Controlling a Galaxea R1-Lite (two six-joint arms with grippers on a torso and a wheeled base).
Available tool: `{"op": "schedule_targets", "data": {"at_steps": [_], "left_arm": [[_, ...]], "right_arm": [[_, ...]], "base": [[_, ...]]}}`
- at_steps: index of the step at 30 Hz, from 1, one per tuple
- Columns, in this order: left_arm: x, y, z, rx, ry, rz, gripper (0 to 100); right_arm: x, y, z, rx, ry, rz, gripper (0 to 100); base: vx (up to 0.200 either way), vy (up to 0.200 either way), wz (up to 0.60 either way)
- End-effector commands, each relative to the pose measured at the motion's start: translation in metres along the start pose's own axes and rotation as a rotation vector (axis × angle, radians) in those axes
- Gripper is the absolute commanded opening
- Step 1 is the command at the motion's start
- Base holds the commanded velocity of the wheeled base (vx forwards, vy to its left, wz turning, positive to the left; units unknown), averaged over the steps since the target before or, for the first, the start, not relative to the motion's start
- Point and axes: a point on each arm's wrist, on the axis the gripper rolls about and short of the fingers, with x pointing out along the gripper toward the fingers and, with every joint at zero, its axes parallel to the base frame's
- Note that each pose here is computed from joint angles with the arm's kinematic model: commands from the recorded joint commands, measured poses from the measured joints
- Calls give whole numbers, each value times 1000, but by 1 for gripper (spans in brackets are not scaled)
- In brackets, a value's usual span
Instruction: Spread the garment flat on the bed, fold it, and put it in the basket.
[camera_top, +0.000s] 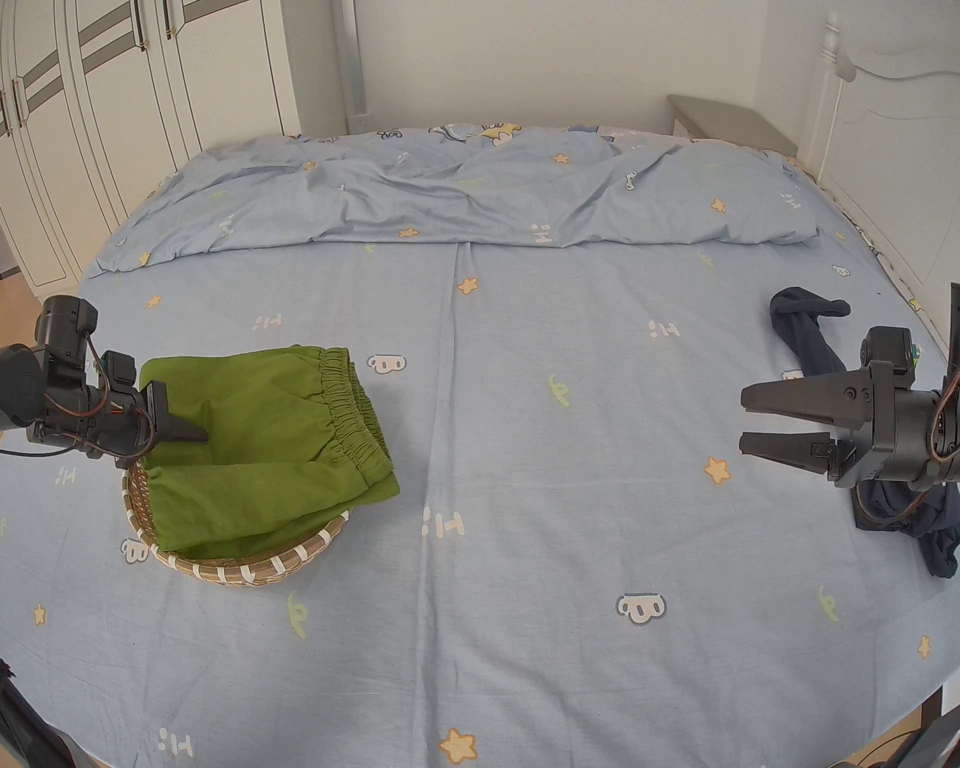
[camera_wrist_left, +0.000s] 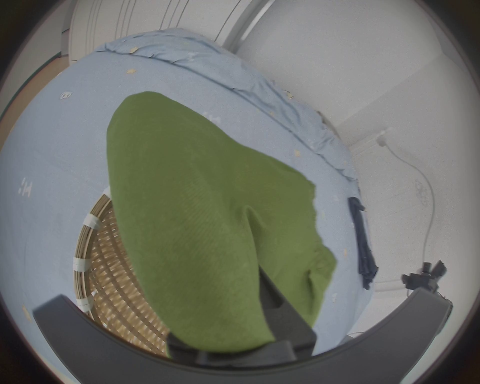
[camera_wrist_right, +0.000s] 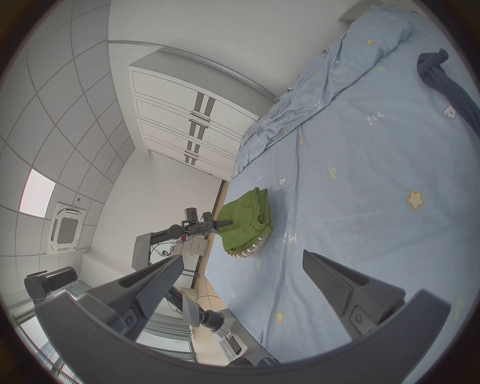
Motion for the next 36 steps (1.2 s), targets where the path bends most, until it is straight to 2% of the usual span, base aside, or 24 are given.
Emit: {"op": "schedule_targets", "data": {"at_steps": [1, 5, 11, 12, 13, 15, 16, 17, 19, 21, 26, 29, 30, 31, 32, 34, 36], "left_arm": [[39, 26, -5, -45, 64, 102, 0], [58, 39, -8, -59, 90, 194, 0], [56, 38, -10, -62, 101, 209, 0], [54, 35, -9, -58, 97, 208, 100], [54, 35, -9, -58, 97, 208, 100], [27, 16, -1, -25, 25, 202, 100], [26, 15, -1, -24, 22, 203, 100], [8, 4, 1, -7, -13, 217, 100], [-3, -3, 2, 5, -36, 236, 100], [-35, -25, 1, 41, -107, 288, 100], [-80, -51, -5, 93, -240, 391, 100], [-108, -74, -12, 140, -346, 424, 100], [-108, -74, -12, 140, -346, 424, 100], [-131, -91, -24, 162, -414, 409, 100], [-139, -99, -33, 174, -432, 387, 100], [-149, -107, -56, 192, -433, 338, 100], [-161, -110, -88, 222, -428, 291, 100]], "right_arm": [[1, 1, -1, -2, 6, 5, 100], [0, 1, -1, -1, 4, 3, 100], [1, 1, -1, 0, 5, 2, 100], [1, 0, -1, -1, 3, 2, 100], [1, 0, -1, -1, 3, 2, 100], [1, 0, -1, 0, 4, 1, 100], [1, 1, -1, -1, 4, 3, 100], [1, 1, -1, -1, 4, 3, 100], [1, 1, -1, -1, 4, 3, 100], [1, 1, -1, -2, 5, 4, 100], [1, 1, -2, -2, 6, 3, 100], [-3, 2, -6, -34, 1, 5, 100], [-3, 2, -6, -34, 1, 5, 100], [-16, 9, -13, -123, -25, 7, 100], [-25, 14, -20, -190, -39, 10, 100], [-36, 17, -31, -301, -55, 6, 100], [-49, 11, -44, -377, -73, -41, 100]], "base": [[0, 0, 0], [0, 0, 0], [0, 0, 0], [0, 0, 0], [0, 0, 0], [0, 0, 0], [0, 0, 0], [0, 0, 0], [0, 0, 0], [0, 0, 0], [0, 0, 0], [0, 0, 0], [0, 0, 0], [0, 0, 0], [0, 0, 0], [0, 0, 0], [0, 0, 0]]}}
